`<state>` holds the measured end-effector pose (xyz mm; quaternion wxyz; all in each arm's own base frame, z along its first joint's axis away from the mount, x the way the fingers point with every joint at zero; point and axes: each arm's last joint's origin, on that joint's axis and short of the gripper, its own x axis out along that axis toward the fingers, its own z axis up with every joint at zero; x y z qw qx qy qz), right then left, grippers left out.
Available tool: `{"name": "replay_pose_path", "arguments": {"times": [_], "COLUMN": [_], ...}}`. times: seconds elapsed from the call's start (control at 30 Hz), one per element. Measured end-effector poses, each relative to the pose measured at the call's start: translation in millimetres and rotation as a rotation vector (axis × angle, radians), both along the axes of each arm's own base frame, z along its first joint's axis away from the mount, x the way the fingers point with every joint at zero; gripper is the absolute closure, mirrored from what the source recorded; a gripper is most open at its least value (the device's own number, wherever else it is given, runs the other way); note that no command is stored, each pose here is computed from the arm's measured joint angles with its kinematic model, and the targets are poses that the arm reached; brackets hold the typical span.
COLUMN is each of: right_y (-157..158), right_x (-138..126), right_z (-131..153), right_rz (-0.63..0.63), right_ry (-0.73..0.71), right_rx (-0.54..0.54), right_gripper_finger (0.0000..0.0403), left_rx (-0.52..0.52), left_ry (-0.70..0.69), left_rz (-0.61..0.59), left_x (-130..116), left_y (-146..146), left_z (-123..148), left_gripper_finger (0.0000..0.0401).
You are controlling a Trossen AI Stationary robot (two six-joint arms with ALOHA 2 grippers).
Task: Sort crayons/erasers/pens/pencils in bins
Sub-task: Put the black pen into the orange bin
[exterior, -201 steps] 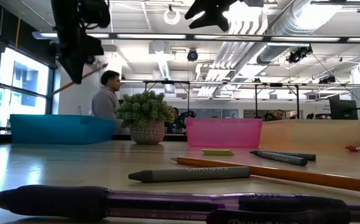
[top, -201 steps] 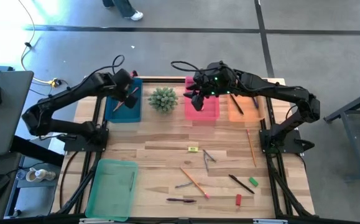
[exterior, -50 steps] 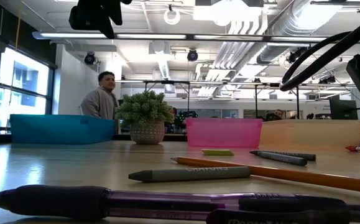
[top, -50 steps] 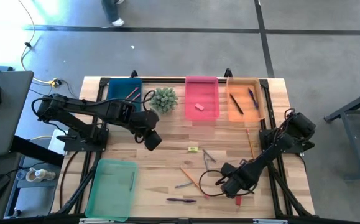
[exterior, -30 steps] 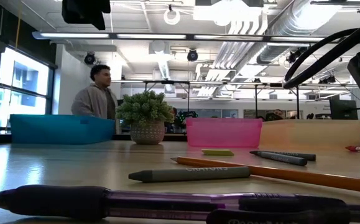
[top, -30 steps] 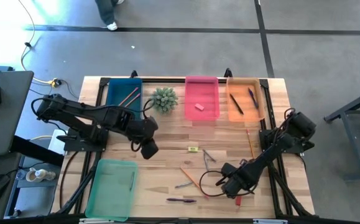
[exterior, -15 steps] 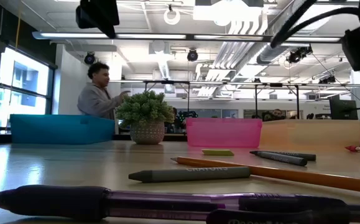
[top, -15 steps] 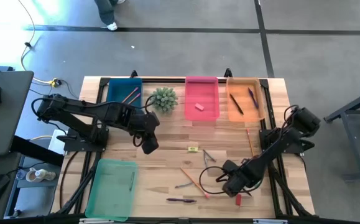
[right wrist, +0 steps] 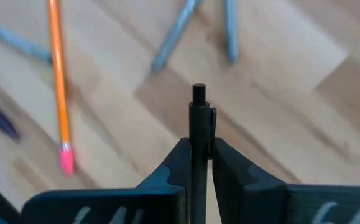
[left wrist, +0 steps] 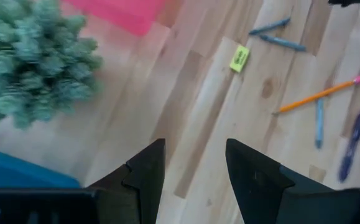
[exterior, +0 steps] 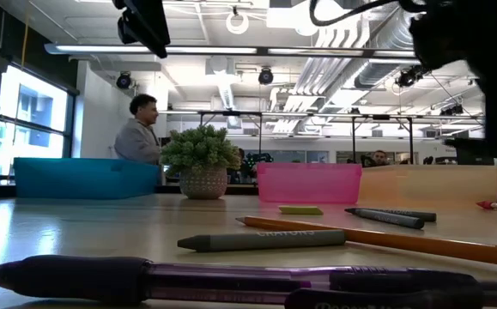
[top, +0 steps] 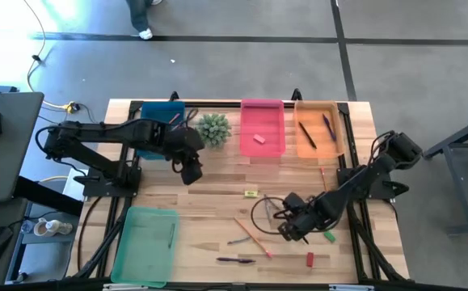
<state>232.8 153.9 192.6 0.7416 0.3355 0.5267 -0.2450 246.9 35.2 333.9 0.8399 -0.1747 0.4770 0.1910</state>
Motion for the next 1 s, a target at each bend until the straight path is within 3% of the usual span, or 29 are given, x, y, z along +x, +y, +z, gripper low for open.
{"name": "replay_pose_path", "arguments": {"times": [0.6,1.0], "right_y": [-72,-133], "right_x": [12,0], "right_z": [47,85], "right_rz": [-0.215,-0.285], "right_ry": [-0.264,-0.363], "right_rx": [-0.204,-0.407], "right_gripper_finger": [0.0379,0.0379], "left_rx": [0.099,0.121], "left_ry": [-0.146,-0.148], "left_rz": [-0.004,0.001], "left_x": [-49,-50], "left_y": [15,20], "left_z": [37,38], "left_gripper_finger": [0.0243,0.0243]}}
